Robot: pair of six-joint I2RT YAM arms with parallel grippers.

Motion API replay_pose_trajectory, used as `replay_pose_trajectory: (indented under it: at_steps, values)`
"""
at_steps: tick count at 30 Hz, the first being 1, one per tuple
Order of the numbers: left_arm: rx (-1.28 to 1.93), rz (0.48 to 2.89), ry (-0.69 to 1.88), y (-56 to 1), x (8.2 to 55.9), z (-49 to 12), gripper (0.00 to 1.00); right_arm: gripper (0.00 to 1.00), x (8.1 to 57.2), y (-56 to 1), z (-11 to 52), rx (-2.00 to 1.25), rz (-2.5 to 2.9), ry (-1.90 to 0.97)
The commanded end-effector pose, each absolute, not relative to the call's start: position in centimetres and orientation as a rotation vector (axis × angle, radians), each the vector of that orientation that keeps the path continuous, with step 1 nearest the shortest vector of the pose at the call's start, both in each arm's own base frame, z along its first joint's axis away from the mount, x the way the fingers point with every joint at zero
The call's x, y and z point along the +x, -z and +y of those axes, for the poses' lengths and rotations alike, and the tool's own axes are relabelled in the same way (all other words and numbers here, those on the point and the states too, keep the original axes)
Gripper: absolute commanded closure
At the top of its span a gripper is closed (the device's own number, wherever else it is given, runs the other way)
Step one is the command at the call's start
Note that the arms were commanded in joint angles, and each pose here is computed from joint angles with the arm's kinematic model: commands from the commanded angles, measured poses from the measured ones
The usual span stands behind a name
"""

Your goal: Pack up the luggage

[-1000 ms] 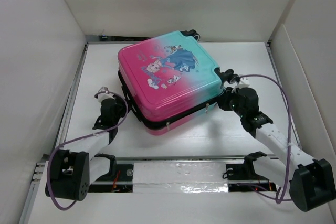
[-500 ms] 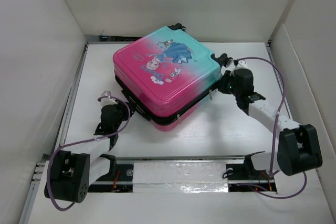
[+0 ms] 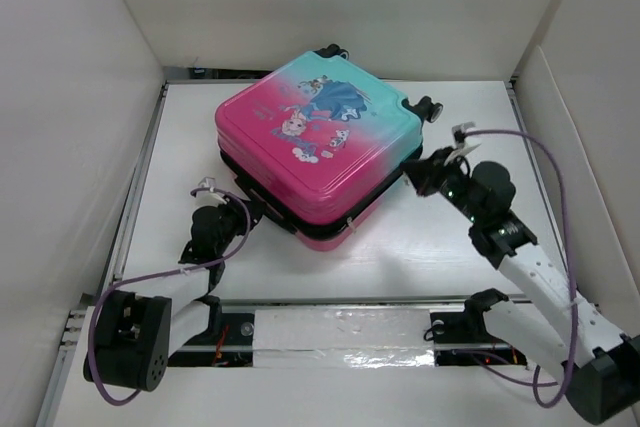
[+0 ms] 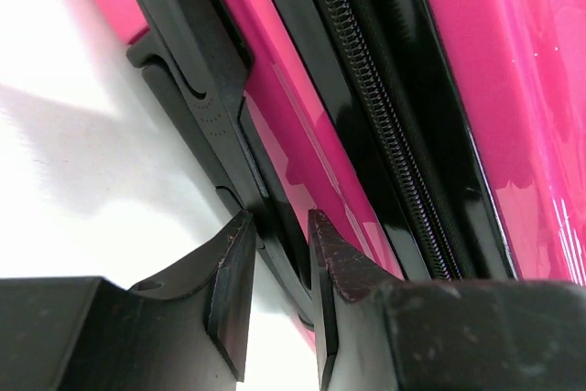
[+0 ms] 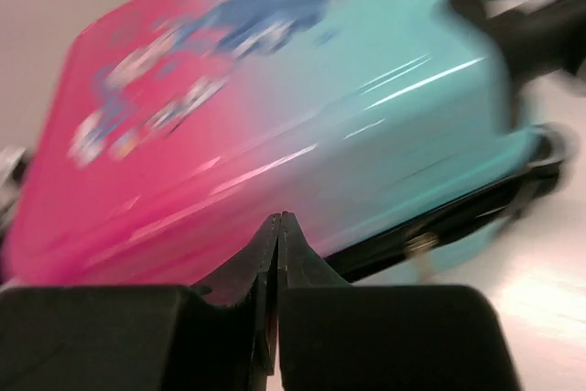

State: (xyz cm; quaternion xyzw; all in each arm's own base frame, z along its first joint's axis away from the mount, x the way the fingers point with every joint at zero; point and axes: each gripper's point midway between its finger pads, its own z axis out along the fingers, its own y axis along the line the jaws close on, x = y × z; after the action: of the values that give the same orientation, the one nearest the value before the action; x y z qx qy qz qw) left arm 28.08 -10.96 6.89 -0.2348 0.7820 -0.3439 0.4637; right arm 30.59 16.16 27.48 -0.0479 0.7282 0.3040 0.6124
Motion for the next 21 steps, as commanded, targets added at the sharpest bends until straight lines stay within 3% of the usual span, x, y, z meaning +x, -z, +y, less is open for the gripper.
replay_pose_trajectory:
  at_steps: [1, 5, 8, 9, 11, 21]
  values:
    - [-0.309, 1.936, 1.09, -9.1, 26.0, -16.3, 1.0, 1.0, 24.9, -22.2, 20.4, -0.342, 1.817, -0.82]
    - [-0.232, 1.947, 1.05, -10.2, 26.3, -19.9, 1.0, 0.95, 21.9, -20.9, 20.8, -0.397, 1.856, -0.792]
    - [-0.24, 1.923, 1.044, -11.1, 26.9, -20.5, 1.0, 0.76, 21.2, -19.7, 20.5, -0.4, 1.874, -0.769]
    - [-0.24, 1.935, 1.055, -10.8, 26.7, -20.8, 1.0, 0.62, 21.1, -19.1, 20.4, -0.39, 1.885, -0.77]
    - [-0.25, 1.93, 1.084, -10.7, 26.6, -21.0, 1.0, 0.54, 21.4, -17.6, 19.6, -0.353, 1.911, -0.726]
    - [-0.209, 1.989, 1.14, -9.0, 24.7, -23.7, 1.0, 0.6, 21.9, -14.9, 19.2, -0.281, 1.933, -0.752]
